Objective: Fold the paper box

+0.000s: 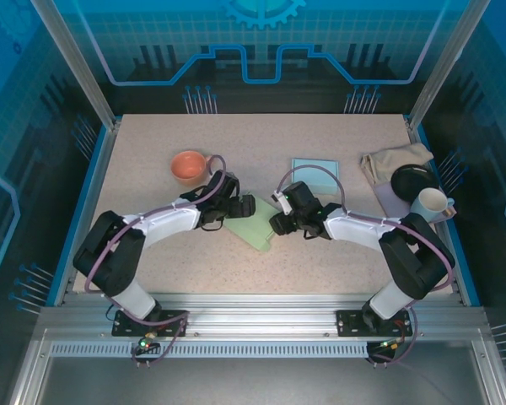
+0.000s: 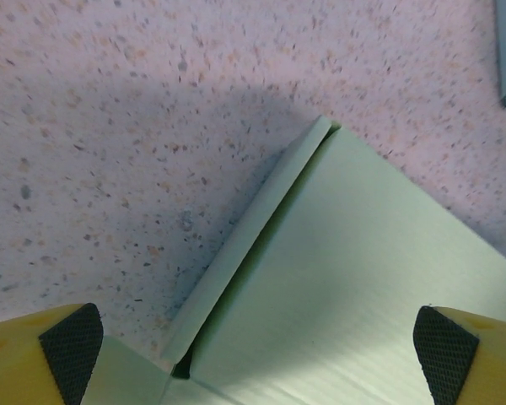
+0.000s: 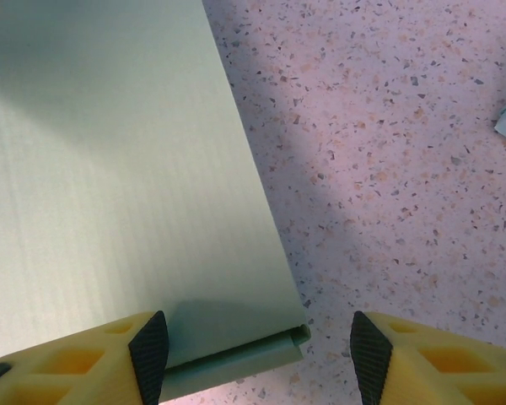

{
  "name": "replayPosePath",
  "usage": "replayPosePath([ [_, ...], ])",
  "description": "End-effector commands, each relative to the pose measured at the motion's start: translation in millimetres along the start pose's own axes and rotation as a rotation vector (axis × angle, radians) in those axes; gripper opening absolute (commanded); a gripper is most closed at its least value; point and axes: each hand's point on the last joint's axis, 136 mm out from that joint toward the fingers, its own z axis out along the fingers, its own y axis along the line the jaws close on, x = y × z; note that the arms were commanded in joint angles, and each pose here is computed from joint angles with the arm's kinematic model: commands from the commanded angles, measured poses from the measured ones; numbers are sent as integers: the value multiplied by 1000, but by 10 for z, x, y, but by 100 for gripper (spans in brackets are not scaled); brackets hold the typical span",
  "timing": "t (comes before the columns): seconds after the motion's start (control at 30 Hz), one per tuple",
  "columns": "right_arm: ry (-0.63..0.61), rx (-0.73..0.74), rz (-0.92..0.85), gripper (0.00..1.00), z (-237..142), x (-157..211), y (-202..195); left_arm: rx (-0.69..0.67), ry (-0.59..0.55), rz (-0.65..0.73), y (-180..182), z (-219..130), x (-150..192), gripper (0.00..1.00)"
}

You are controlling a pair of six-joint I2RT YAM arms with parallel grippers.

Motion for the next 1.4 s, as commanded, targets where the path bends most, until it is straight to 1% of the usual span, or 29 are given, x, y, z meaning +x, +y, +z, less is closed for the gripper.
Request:
replayPosePath([
  [0.0,45,-2,-4,61,61,123,-43,45,12,-33,-115,88,-48,99],
  [0.17,54,-1,3,61,80,148,-58,17,70,-75,-65,214,88,99],
  [0.37,71,-1,14,61,124,167,-62,0,99,-88,-131,149,160,99],
  [0.47,77,-1,19,61,148,183,-65,-8,101,-62,-226,111,173,98],
  [0.6,78,-1,18,61,148,185,-69,-68,93,-44,-210,87,179,96],
  [0.8,71,-1,23,61,131,161,-73,-136,115,-78,-113,75,245,96],
  [0.97,85,-3,30,61,173,189,-71,-194,144,-163,-30,54,315,99],
  [1.07,91,-5,30,61,205,203,-67,-195,177,-217,-58,90,376,99],
  [1.2,98,-8,32,61,218,217,-72,-275,228,-299,13,136,481,99],
  [1.27,95,-7,31,61,211,208,-74,-293,248,-323,20,140,510,99],
  [1.37,93,-7,33,61,205,205,-82,-306,249,-368,36,122,531,99],
])
